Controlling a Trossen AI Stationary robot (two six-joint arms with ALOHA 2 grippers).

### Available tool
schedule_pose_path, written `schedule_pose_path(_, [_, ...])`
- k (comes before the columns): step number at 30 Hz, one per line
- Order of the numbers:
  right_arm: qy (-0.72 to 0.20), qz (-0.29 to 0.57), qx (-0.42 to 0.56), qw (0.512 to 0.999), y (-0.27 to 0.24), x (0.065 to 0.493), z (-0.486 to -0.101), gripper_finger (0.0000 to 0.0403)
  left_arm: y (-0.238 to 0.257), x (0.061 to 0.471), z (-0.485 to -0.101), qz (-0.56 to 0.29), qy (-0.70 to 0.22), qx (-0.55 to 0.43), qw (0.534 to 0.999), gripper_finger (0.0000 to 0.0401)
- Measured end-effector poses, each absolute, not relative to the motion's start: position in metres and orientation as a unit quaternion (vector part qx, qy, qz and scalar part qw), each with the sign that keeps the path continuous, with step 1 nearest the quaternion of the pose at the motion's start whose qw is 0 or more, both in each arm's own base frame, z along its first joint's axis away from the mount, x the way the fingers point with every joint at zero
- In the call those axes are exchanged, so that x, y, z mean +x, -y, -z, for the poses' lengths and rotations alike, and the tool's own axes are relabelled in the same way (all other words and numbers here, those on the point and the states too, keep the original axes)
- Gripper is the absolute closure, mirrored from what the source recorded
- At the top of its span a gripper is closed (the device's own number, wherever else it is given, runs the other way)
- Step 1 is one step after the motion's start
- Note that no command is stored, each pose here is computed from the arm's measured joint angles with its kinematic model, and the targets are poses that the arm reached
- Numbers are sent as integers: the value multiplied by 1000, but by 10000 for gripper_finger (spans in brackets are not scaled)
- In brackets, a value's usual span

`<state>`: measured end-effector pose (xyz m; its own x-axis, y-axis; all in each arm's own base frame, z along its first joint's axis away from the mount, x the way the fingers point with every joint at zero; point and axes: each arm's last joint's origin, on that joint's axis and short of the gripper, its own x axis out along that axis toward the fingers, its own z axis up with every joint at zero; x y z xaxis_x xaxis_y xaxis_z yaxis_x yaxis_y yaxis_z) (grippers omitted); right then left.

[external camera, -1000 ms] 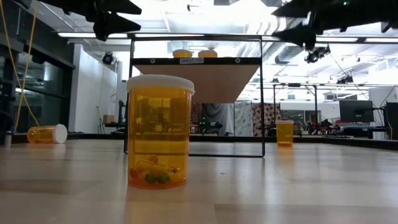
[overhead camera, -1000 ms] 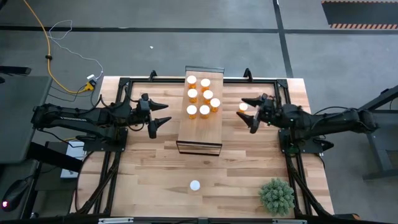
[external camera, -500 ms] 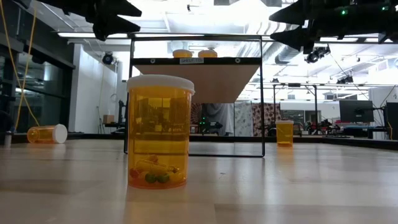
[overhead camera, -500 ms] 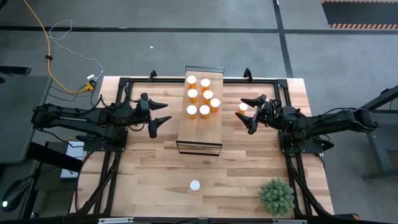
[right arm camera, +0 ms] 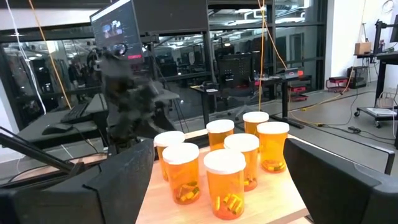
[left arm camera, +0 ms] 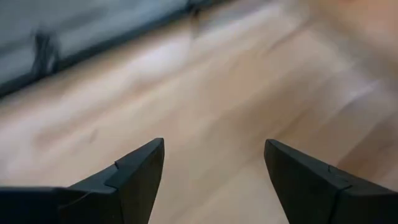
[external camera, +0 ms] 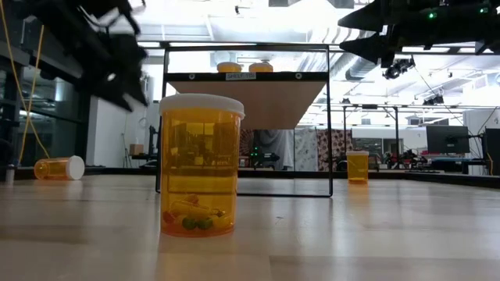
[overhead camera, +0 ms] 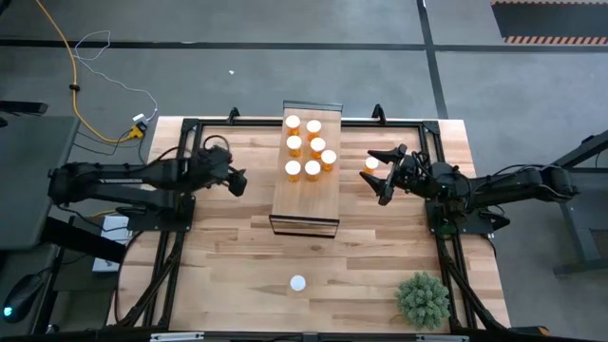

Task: Pick and place medicine bottles onto shelf by color
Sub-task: Put the orange pill bottle on the shelf

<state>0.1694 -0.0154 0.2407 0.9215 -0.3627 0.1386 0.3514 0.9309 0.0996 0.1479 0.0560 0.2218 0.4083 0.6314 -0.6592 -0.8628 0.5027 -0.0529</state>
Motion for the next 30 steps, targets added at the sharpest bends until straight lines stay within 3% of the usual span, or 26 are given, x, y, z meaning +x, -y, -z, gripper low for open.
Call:
schedule_pose_path(7, [78,182,35,980,15,169,-241,54,-78,148,-212,-472,-482,-246,697,133])
schedule_pose_path(19, [77,183,33,980,15,169,-241,54,-106,158,-208,-369,-729,-208,537,133])
schedule_pose_path(25, [77,182,33,980,15,169,-241,54,-110,160,-186,-278,-802,-165,502,133])
schedule_pose_path(30, [77,182,33,980,15,169,-241,54,-114,161,-172,-269,-831,-105,476,133])
